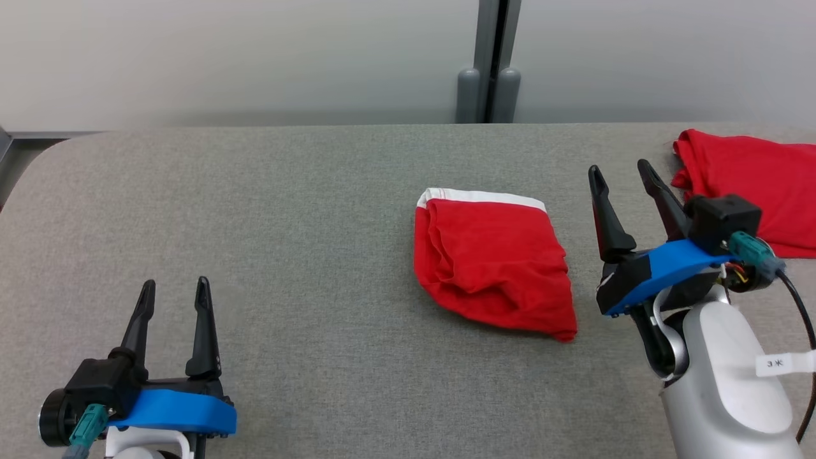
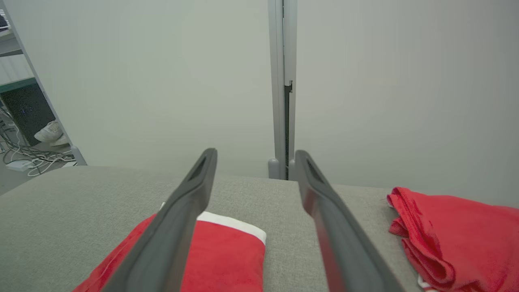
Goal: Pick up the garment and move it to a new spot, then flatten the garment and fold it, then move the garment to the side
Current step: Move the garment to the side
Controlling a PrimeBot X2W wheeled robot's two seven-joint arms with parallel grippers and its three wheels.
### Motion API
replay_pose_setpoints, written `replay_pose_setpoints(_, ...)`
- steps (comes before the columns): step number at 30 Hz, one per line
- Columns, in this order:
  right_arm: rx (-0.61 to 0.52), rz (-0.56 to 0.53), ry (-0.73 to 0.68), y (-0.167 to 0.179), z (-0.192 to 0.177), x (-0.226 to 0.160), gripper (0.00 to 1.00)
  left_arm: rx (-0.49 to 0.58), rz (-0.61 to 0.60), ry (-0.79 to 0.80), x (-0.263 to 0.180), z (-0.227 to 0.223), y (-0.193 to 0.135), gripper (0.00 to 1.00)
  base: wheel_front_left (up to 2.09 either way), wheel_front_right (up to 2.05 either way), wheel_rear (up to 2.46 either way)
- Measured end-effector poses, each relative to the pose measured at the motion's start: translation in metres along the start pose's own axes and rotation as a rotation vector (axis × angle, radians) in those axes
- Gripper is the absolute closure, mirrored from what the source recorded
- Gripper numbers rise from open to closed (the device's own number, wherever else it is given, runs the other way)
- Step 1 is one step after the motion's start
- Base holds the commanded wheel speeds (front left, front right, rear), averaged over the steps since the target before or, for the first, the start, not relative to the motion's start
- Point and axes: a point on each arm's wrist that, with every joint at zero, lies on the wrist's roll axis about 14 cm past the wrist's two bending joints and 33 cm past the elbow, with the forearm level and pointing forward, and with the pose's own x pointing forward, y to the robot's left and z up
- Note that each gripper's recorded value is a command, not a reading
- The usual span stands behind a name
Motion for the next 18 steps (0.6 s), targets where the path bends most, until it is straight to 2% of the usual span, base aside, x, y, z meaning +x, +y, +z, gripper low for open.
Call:
replay_pose_setpoints(6,0.001,0.008,0.185,0.002,-0.055,0.02,0.0,-0.005,0.032,0.018,0.001,-0.008,0.011,0.0,0.0,0.0,0.0)
replay_pose_setpoints(13,0.025,0.009,0.422,0.006,-0.131,0.007,0.0,-0.008,0.064,0.043,0.0,-0.017,0.022,0.0,0.0,0.0,0.0)
replay_pose_setpoints(18,0.038,0.0,0.514,0.006,-0.161,-0.004,0.0,-0.007,0.069,0.048,0.003,-0.02,0.025,0.0,0.0,0.0,0.0)
